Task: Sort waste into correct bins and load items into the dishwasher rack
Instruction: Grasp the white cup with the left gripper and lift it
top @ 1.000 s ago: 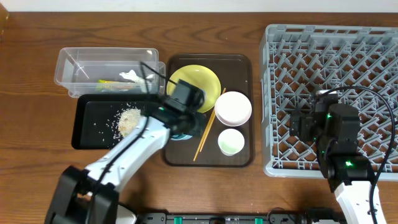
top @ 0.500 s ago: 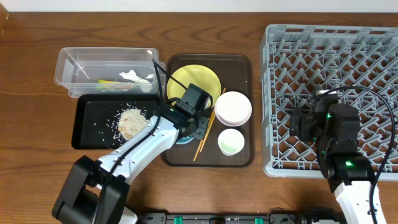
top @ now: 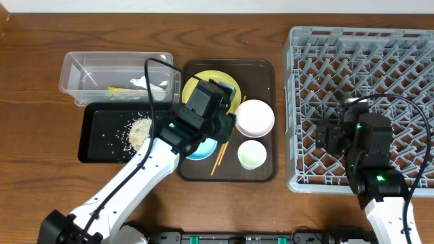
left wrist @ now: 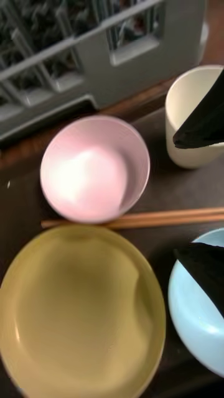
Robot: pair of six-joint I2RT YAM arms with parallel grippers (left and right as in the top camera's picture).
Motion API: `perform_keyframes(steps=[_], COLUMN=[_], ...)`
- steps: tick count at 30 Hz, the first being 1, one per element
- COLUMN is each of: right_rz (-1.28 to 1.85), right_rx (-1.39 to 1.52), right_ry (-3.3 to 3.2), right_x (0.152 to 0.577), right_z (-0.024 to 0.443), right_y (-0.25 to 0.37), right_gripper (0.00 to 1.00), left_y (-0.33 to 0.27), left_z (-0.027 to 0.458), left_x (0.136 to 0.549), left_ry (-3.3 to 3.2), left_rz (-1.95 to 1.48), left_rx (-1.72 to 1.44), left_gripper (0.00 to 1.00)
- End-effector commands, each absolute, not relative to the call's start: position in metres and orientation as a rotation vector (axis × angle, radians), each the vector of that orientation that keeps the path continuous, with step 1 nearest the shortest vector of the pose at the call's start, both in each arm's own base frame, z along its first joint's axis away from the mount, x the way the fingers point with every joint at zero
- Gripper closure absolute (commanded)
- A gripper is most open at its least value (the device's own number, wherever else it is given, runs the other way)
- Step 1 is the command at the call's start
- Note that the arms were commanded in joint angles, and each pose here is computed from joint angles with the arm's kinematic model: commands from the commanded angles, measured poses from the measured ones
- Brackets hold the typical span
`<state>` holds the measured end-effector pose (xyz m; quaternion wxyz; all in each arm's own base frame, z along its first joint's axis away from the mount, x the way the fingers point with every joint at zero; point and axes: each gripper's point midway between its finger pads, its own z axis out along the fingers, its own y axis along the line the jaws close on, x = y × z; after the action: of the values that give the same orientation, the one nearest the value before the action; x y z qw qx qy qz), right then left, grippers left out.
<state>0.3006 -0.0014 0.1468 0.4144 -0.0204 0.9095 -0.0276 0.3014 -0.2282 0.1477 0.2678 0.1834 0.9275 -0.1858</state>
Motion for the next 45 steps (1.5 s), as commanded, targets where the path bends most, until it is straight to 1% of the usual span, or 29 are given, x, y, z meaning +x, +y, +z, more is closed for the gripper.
perform_keyframes(steps=[1, 9, 13, 15, 17, 19, 20, 25, 28, 30, 31, 34, 38, 41, 45], right_rz=[-0.052, -0.052, -0.052, -0.052, -0.052, -0.052, -0.051, -0.050, -0.007, 0.076, 0.148, 0.327, 0.617, 0.800, 1.000], right_rx=[-0.047, -0.047, -0.047, -0.047, -0.047, -0.047, -0.047, -0.046, -0.066, -0.109, -0.149, -0.256, -0.433, -0.529, -0.638], right_ry=[2.266, 2.266, 2.266, 2.266, 2.266, 2.266, 2.264, 2.241, 2.193, 2.151, 2.118, 2.055, 1.976, 1.947, 1.890], right_x=[0.304, 0.304, 0.304, 0.304, 0.304, 0.304, 0.304, 0.308, 0.315, 0.320, 0.322, 0.321, 0.309, 0.298, 0.287], right_z=[0.155, 0.155, 0.155, 0.155, 0.155, 0.155, 0.156, 0.160, 0.169, 0.178, 0.184, 0.196, 0.208, 0.208, 0.209], right_y=[0.002, 0.002, 0.002, 0.002, 0.002, 0.002, 0.002, 0.002, 0.009, 0.023, 0.034, 0.064, 0.107, 0.130, 0.151], right_gripper=[0.01, 0.01, 0.01, 0.01, 0.01, 0.01, 0.01, 0.01, 0.01, 0.01, 0.01, 0.01, 0.01, 0.02, 0.01], left_y=[-0.242, -0.264, -0.269, -0.270, -0.269, -0.268, -0.268, -0.259, -0.246, -0.237, -0.230, -0.219, -0.211, -0.210, -0.227], left_z=[0.131, 0.085, 0.065, 0.058, 0.054, 0.054, 0.055, 0.072, 0.099, 0.123, 0.141, 0.173, 0.208, 0.218, 0.222], left_x=[0.288, 0.261, 0.250, 0.245, 0.244, 0.245, 0.246, 0.257, 0.273, 0.286, 0.297, 0.321, 0.350, 0.361, 0.356], left_ry=[2.565, 2.706, 2.762, 2.786, 2.803, 2.804, 2.802, 2.779, 2.724, 2.665, 2.620, 2.509, 2.352, 2.293, 2.269], left_rz=[-0.558, -0.541, -0.516, -0.503, -0.496, -0.496, -0.496, -0.518, -0.561, -0.654, -0.746, -0.980, -1.336, -1.545, -1.838], left_rx=[0.539, 0.655, 0.704, 0.719, 0.711, 0.706, 0.703, 0.611, 0.485, 0.393, 0.309, 0.159, 0.041, -0.007, 0.044], left_gripper=[0.48, 0.48, 0.50, 0.57, 0.72, 0.91, 0.94, 0.94, 0.94, 0.94, 0.94, 0.94, 0.94, 0.94, 0.94])
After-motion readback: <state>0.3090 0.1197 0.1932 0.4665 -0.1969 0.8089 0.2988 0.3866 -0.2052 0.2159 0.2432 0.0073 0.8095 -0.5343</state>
